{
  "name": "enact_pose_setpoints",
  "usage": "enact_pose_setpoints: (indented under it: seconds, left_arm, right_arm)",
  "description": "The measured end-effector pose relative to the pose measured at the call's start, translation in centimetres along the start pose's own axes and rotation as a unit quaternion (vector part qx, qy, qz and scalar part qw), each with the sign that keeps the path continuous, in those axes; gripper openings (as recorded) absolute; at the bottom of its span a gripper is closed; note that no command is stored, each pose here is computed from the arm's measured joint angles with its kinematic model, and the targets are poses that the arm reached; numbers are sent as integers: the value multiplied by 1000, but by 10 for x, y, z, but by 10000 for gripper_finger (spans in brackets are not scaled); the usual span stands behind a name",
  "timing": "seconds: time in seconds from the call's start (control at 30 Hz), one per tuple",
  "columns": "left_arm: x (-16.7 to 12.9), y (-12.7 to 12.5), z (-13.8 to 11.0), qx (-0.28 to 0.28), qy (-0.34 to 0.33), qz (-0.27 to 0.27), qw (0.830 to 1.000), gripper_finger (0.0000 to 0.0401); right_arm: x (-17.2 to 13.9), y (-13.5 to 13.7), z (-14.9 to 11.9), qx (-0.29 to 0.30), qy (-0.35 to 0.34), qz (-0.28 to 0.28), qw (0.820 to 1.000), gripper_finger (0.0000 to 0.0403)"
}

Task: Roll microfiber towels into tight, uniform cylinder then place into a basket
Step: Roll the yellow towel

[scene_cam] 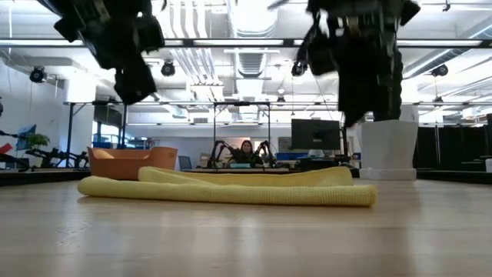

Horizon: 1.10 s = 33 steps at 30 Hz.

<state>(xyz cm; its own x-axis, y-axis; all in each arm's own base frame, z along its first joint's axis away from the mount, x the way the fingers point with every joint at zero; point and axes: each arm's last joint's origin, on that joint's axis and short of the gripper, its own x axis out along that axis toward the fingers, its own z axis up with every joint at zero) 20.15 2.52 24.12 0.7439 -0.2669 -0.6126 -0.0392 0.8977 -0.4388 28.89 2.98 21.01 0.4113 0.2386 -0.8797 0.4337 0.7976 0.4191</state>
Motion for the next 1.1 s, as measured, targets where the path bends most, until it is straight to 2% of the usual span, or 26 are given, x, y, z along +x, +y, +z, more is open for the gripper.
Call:
enact_pose_setpoints:
  seconds: [0.1, 0.27, 0.43, 0.63, 0.83, 0.97, 1.1]
  left_arm:
    - [-1, -3, -5, 17, -3, -23, 1000, 148]
    - [12, -1, -17, 33, 26, -47, 998, 148]
    - [35, 6, -24, 23, 56, -57, 997, 148]
    - [63, 18, -31, -24, 109, -54, 992, 148]
    - [82, 24, -40, -36, 140, -53, 988, 148]
    - [87, 24, -43, -39, 155, -55, 986, 148]
    - [89, 21, -47, -43, 166, -58, 983, 148]
  right_arm:
    - [-12, 3, 2, -7, -39, 7, 999, 159]
    - [-16, 4, 2, 0, -55, 7, 998, 156]
    - [-13, 9, 8, -2, -78, 28, 997, 155]
    - [0, 9, 11, 57, -77, 28, 995, 153]
    - [21, 9, 11, 67, -60, 16, 996, 152]
    - [46, 4, 13, 63, -38, -6, 997, 152]
    - [69, -5, 10, 83, -7, -35, 996, 150]
